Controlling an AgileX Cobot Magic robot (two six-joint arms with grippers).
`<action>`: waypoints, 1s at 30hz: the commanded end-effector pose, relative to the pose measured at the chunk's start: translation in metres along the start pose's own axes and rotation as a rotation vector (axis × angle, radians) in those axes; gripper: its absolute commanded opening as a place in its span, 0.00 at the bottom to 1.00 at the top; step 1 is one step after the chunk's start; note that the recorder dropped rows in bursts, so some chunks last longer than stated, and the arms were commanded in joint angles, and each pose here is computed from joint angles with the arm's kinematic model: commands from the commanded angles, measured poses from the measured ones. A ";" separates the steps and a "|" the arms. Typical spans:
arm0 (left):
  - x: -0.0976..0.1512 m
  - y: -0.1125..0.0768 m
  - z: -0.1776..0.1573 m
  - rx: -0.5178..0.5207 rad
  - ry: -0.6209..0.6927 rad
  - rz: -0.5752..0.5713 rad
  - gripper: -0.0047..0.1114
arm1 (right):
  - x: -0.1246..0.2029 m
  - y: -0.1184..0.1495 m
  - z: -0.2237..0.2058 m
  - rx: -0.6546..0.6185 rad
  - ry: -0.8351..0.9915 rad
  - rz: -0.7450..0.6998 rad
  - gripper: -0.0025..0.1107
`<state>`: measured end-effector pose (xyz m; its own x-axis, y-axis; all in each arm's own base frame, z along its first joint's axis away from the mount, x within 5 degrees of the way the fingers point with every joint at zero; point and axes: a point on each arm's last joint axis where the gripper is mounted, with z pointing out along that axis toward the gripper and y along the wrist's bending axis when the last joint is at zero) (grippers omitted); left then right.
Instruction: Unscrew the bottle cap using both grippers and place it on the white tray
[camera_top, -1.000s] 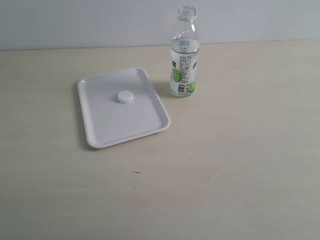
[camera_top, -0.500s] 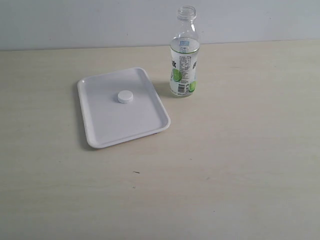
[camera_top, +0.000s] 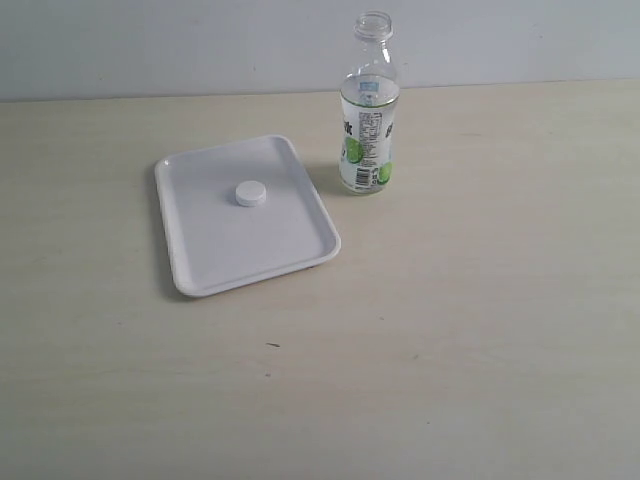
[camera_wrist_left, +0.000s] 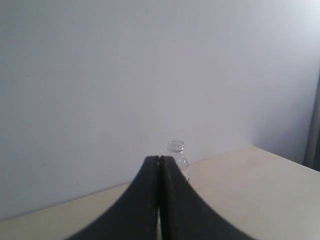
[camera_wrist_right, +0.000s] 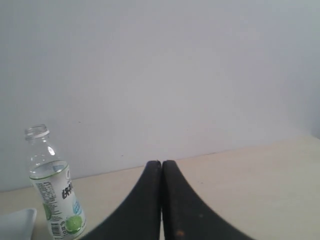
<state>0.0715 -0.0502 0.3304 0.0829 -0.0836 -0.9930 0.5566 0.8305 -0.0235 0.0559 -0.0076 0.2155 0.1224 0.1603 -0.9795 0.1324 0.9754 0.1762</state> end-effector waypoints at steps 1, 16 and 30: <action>0.001 0.000 0.000 -0.002 -0.003 -0.007 0.04 | 0.000 0.007 -0.001 -0.080 -0.017 -0.011 0.02; 0.001 0.000 0.000 -0.002 -0.003 -0.007 0.04 | 0.005 -0.003 -0.001 0.034 0.040 -0.019 0.02; 0.001 0.000 0.000 -0.002 -0.003 -0.007 0.04 | 0.011 -0.004 -0.001 0.043 0.102 0.000 0.02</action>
<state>0.0715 -0.0502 0.3303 0.0829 -0.0829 -0.9931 0.5565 0.8305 -0.0229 0.0559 -0.0101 0.2061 0.0276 0.1798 -0.9833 0.1778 0.9671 0.1818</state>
